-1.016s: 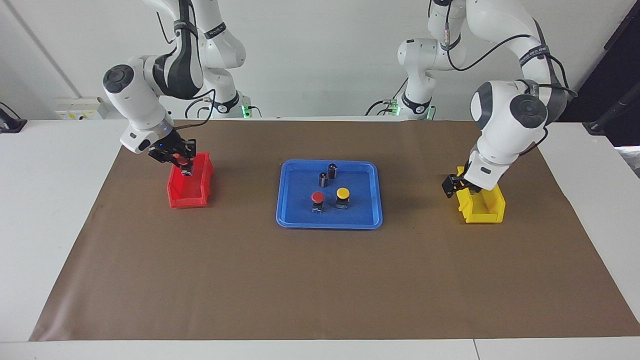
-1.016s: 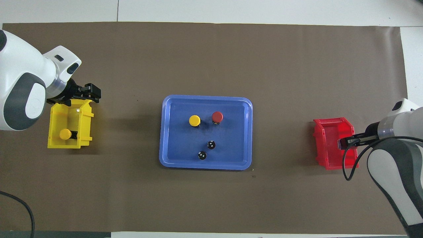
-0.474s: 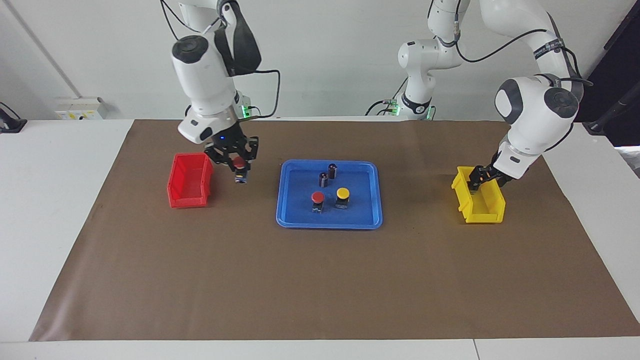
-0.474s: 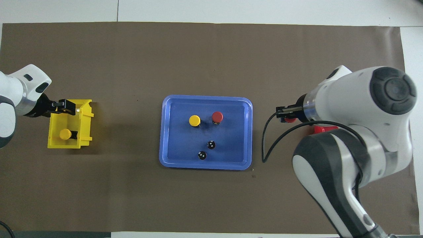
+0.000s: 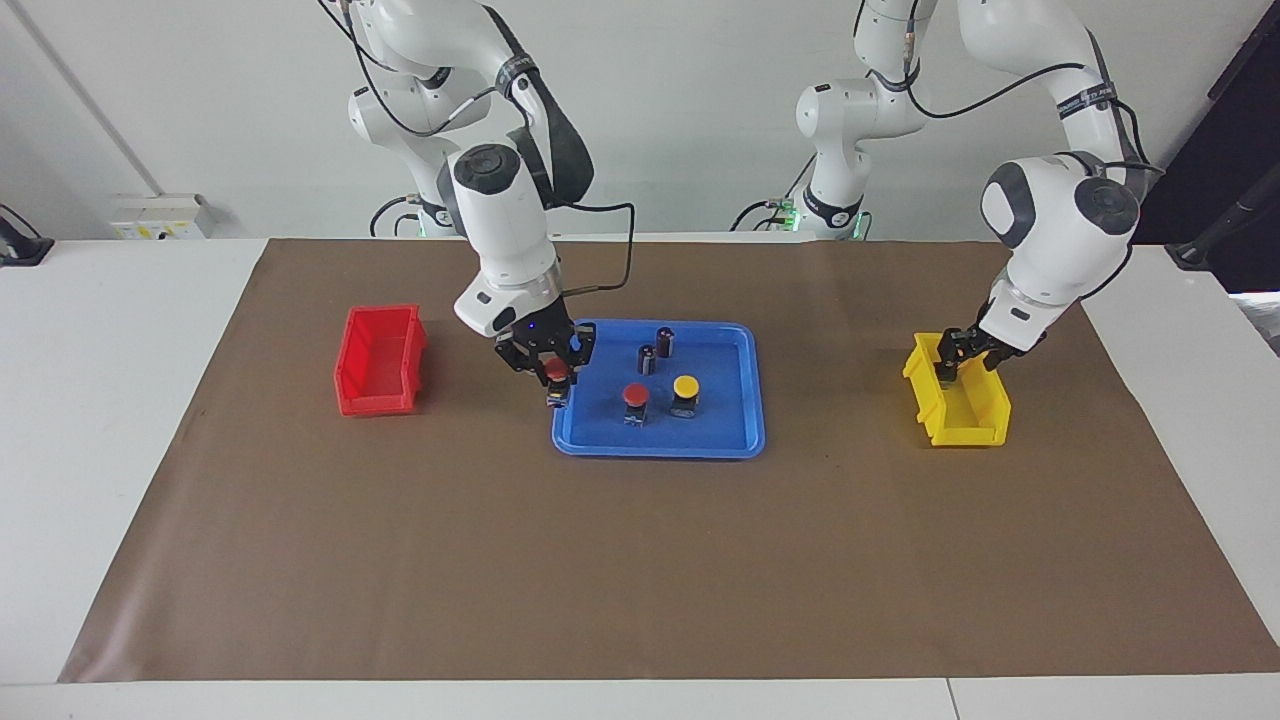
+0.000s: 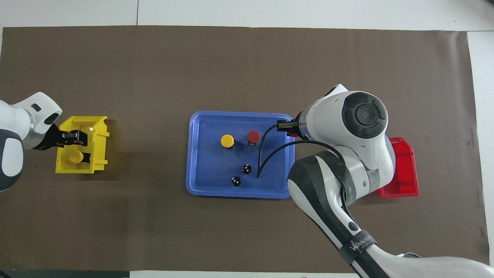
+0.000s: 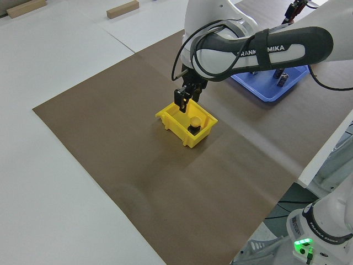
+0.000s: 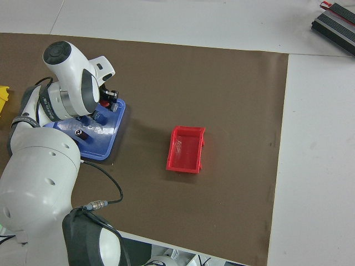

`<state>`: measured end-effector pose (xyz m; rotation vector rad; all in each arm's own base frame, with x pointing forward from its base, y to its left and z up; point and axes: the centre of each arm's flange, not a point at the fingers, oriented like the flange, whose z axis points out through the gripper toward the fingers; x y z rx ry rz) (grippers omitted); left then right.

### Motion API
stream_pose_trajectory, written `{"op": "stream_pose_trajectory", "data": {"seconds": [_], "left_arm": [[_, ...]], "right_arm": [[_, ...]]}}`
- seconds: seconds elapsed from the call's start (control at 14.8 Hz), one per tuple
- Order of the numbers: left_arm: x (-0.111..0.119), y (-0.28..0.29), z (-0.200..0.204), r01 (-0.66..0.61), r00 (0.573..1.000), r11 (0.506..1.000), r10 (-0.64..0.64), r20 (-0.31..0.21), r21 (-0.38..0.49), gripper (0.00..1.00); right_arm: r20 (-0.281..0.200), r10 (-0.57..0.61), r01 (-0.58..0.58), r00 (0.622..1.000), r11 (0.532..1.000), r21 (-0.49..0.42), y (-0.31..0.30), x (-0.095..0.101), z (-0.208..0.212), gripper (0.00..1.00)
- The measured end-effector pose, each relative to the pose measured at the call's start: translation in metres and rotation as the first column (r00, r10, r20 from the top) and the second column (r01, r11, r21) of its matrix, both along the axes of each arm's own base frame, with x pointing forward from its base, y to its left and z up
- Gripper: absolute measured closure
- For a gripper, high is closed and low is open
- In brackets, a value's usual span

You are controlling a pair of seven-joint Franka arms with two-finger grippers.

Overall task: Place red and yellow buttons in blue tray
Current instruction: 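Place the red button in the tray while the left gripper grasps a yellow button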

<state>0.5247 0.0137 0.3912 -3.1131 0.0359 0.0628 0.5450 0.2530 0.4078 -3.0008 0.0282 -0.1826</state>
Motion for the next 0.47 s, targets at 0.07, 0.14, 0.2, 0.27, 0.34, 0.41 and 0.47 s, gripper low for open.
{"op": "stream_pose_trajectory", "data": {"seconds": [0.07, 0.14, 0.2, 0.27, 0.34, 0.41, 0.47], "left_arm": [[-0.003, 0.0, -0.002, 0.002, 1.0, 1.0, -0.002, 0.0, 0.0, 0.35], [-0.006, 0.002, -0.004, 0.004, 1.0, 1.0, -0.004, 0.0, -0.001, 0.37], [-0.008, 0.006, -0.006, 0.006, 1.0, 1.0, -0.006, -0.002, -0.001, 0.37], [-0.009, 0.009, -0.007, 0.006, 1.0, 1.0, -0.006, -0.002, -0.002, 0.37], [-0.009, 0.011, -0.008, 0.005, 1.0, 1.0, -0.005, 0.0, -0.002, 0.37], [-0.009, 0.013, -0.009, 0.003, 1.0, 1.0, -0.003, 0.003, -0.002, 0.37], [-0.01, 0.015, -0.01, 0.002, 1.0, 1.0, -0.002, 0.002, -0.002, 0.37]], "right_arm": [[0.004, -0.01, 0.01, 1.0, 1.0, 0.004, 0.005, 0.001, -0.007, 0.59], [0.007, -0.018, 0.018, 1.0, 1.0, 0.009, 0.011, 0.001, -0.014, 0.59], [0.006, -0.022, 0.022, 1.0, 1.0, 0.011, 0.019, 0.0, -0.022, 0.59], [-0.001, -0.023, 0.023, 1.0, 1.0, 0.01, 0.027, -0.002, -0.031, 0.59], [-0.008, -0.022, 0.022, 1.0, 1.0, 0.008, 0.033, -0.004, -0.039, 0.59], [-0.015, -0.021, 0.021, 1.0, 1.0, 0.005, 0.036, -0.005, -0.044, 0.59], [-0.019, -0.02, 0.02, 1.0, 1.0, 0.003, 0.037, -0.005, -0.046, 0.59]]}}
